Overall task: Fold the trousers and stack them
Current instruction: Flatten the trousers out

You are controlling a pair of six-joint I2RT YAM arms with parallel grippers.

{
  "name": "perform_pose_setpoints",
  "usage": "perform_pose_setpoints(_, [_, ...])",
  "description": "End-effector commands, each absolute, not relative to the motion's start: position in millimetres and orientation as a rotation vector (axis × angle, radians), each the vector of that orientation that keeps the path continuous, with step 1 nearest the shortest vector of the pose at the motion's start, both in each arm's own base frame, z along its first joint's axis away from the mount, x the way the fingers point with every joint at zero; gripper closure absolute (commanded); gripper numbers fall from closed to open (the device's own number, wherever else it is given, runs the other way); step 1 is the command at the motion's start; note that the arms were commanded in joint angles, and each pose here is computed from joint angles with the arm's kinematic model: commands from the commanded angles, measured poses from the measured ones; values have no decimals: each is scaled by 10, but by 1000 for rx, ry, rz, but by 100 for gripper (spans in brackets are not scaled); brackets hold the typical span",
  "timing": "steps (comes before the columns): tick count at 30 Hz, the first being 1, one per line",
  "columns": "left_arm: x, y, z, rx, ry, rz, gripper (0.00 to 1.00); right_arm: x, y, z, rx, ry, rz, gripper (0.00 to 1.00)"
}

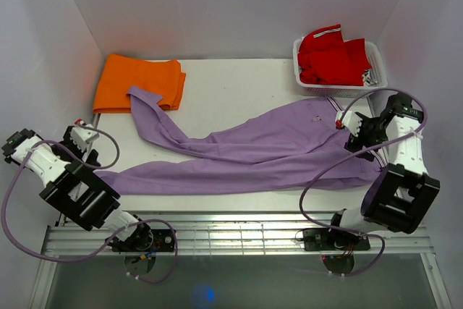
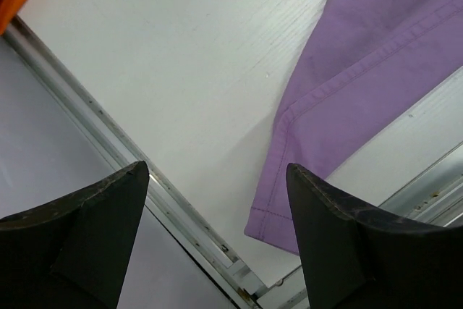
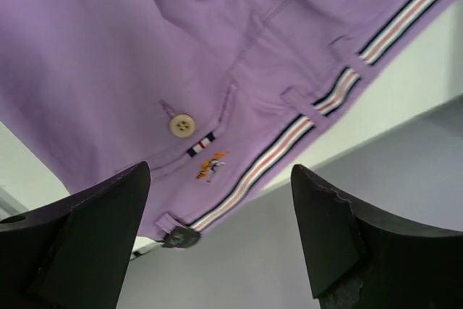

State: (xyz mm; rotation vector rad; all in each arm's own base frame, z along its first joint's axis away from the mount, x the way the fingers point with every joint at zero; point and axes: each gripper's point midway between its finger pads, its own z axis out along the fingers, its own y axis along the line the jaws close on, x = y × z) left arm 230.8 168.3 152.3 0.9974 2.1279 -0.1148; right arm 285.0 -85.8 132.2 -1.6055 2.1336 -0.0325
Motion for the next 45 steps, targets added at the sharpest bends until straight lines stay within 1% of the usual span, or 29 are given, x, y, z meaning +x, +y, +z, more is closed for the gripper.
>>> perform_pose_setpoints(1, [2236, 1714, 1472, 870, 2310, -244, 12, 2695, -889, 1300, -1535, 2278, 36, 16])
perform_pose_setpoints(5, [2112, 1746, 1278, 918, 2417, -283, 13, 2644, -938, 1157, -1572, 2326, 65, 16])
perform_pose_setpoints(7, [1987, 1652, 1167, 955, 2462, -321, 13, 2610, -1045, 999, -1578, 2411, 75, 16])
perform_pose_setpoints(8, [1965, 1617, 1142, 959, 2469, -335, 13, 2611, -1073, 956, -1565, 2437, 82, 18])
perform_pose_setpoints(11, [1985, 1478, 1097, 943, 2482, -393, 13, 2600, -1098, 830, -1510, 2503, 142, 21])
perform_pose_setpoints(15, [1984, 1382, 974, 932, 2555, -481, 13, 2556, -1074, 740, -1489, 2535, 182, 22])
perform_pose_setpoints(18, [1898, 1403, 819, 936, 2641, -547, 19, 2550, -1105, 691, -1499, 2540, 156, 23])
perform_pose_setpoints(19, [1889, 1418, 788, 923, 2664, -560, 22, 2546, -1109, 684, -1502, 2541, 152, 23])
perform_pose_setpoints(20, [1865, 1439, 727, 919, 2693, -591, 33, 2541, -1107, 657, -1501, 2544, 157, 25])
perform_pose_setpoints(22, [1889, 1491, 713, 919, 2711, -587, 49, 2535, -1105, 630, -1499, 2549, 165, 27])
perform_pose_setpoints(23, [1893, 1527, 709, 923, 2721, -578, 60, 2526, -1100, 611, -1494, 2555, 171, 30])
perform_pose_setpoints(24, [1912, 1546, 702, 933, 2725, -576, 65, 2517, -1108, 592, -1496, 2563, 172, 31])
perform_pose_setpoints(26, [2004, 1620, 750, 968, 2710, -530, 79, 2453, -1146, 504, -1506, 2603, 178, 35])
perform_pose_setpoints(27, [2096, 1629, 763, 980, 2690, -522, 93, 2454, -1163, 478, -1511, 2610, 167, 37])
perform_pose_setpoints(28, [2305, 1750, 902, 991, 2652, -440, 100, 2429, -1192, 439, -1519, 2630, 164, 39])
perform_pose_setpoints(29, [2476, 1804, 993, 989, 2612, -399, 100, 2407, -1195, 418, -1523, 2638, 168, 42])
perform_pose_setpoints(31, [2916, 1863, 1227, 934, 2478, -358, 100, 2382, -1192, 371, -1528, 2649, 176, 44])
perform_pose_setpoints(32, [3230, 2024, 1597, 948, 2383, -221, 100, 2370, -1190, 361, -1527, 2653, 179, 46])
perform_pose_setpoints(34, [3516, 2004, 1983, 1003, 2218, -140, 100, 2328, -1184, 332, -1527, 2664, 185, 47])
perform_pose_setpoints(36, [3600, 1984, 2260, 1133, 2084, -33, 100, 2310, -1186, 323, -1531, 2666, 181, 49])
perform_pose_setpoints(37, [3568, 1936, 2302, 1174, 2051, -16, 100, 2299, -1184, 332, -1540, 2661, 176, 50])
perform_pose_setpoints(39, [3270, 1758, 2131, 1280, 2053, -25, 100, 2295, -1185, 350, -1546, 2651, 169, 52])
perform_pose_setpoints(40, [3135, 1730, 2020, 1404, 2018, 2, 100, 2291, -1179, 376, -1556, 2635, 162, 54])
perform_pose_setpoints(41, [2931, 1678, 2026, 1470, 2017, 53, 100, 2277, -1172, 392, -1570, 2628, 160, 56])
perform_pose_setpoints(42, [2645, 1587, 1665, 1470, 2061, -44, 100, 2262, -1167, 403, -1582, 2619, 161, 58])
perform_pose_setpoints(44, [2325, 1540, 1409, 1572, 2059, -52, 100, 2234, -1154, 446, -1627, 2580, 146, 62])
perform_pose_setpoints(45, [2033, 1464, 1165, 1570, 2095, -87, 100, 2218, -1157, 465, -1644, 2570, 137, 62])
